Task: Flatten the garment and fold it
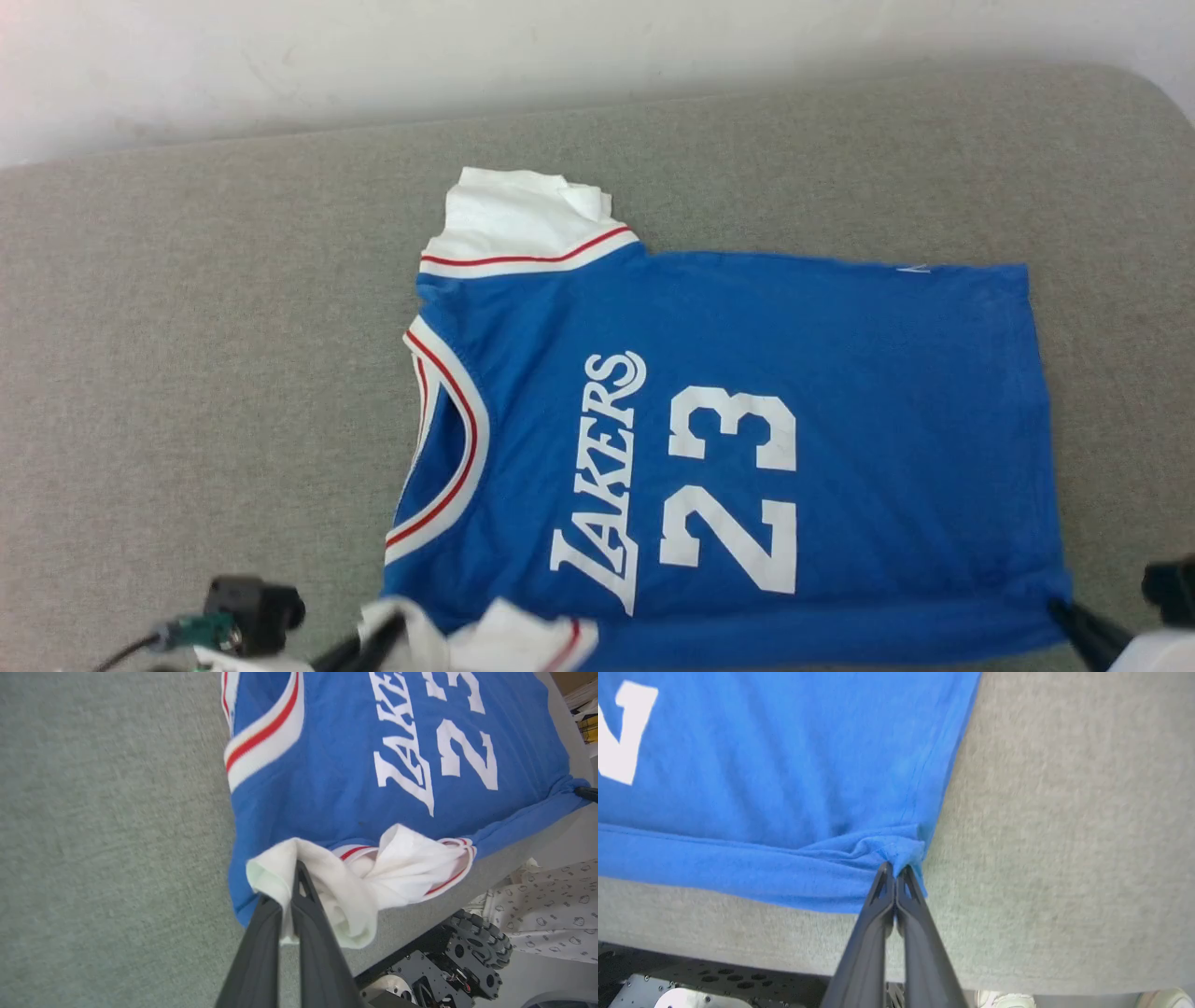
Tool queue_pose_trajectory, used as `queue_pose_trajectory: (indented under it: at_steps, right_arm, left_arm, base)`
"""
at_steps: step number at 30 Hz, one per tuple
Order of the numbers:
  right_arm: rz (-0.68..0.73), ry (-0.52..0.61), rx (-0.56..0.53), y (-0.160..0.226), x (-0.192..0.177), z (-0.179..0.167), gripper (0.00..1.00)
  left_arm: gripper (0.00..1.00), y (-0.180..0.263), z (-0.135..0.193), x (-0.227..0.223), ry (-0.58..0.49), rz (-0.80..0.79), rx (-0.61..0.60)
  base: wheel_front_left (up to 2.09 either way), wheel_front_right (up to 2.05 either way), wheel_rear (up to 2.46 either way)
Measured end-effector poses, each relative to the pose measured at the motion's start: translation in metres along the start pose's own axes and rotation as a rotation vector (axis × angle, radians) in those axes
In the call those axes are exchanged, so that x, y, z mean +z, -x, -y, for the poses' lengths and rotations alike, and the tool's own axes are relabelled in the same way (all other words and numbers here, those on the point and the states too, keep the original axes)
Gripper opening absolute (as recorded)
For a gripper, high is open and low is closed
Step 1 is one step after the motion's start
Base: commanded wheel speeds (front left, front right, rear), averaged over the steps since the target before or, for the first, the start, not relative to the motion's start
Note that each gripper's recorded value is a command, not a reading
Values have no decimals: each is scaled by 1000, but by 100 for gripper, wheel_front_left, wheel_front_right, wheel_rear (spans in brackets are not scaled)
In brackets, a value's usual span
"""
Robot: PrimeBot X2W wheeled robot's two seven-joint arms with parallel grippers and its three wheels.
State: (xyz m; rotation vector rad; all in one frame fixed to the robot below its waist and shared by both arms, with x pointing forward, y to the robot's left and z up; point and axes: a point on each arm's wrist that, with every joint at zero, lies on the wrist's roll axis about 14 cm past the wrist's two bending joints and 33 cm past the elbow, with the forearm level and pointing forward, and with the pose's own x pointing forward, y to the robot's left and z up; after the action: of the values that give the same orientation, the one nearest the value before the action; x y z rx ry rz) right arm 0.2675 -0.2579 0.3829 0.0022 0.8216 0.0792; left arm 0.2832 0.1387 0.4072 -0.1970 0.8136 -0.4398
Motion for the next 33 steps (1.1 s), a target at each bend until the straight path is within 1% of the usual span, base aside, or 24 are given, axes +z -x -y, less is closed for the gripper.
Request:
queue_pose_trajectory:
  at_steps: [4,8,12,16,20,25,29,30,32,33]
  right_arm:
    - [105,37,-3,-4,41,4,0]
    - [182,78,-14,-8,76,9,0]
    - [226,101,-26,-16,101,15,0]
    - [237,115,-33,-28,113,18,0]
    - [196,133,-27,-47,111,18,0]
    - [124,147,-7,-71,100,15,0]
    - [86,145,-1,-81,90,15,0]
    - [82,142,1,-83,88,15,0]
    - [79,141,1,-85,87,15,0]
    - [78,139,-1,-86,87,16,11]
  left_arm:
    - [0,-4,-1,43,-111,119,0]
    - [0,-8,1,83,-205,225,-7]
    - [0,-17,1,118,-297,320,-6]
    - [0,-32,3,142,-334,385,-21]
    - [0,-55,1,143,-312,359,-54]
    - [0,-86,-17,118,-285,244,-50]
    - [0,-102,-26,97,-270,170,-37]
    - [10,-104,-29,95,-268,164,-30]
    - [35,-106,-30,94,-266,159,-28]
    - [49,-106,-31,94,-261,159,-24]
  base:
    - [0,0,0]
    - [0,0,0]
    - [0,0,0]
    - [0,0,0]
    - [0,0,0]
    - [0,0,0]
    - [0,0,0]
    - [0,0,0]
    - [0,0,0]
    - [0,0,0]
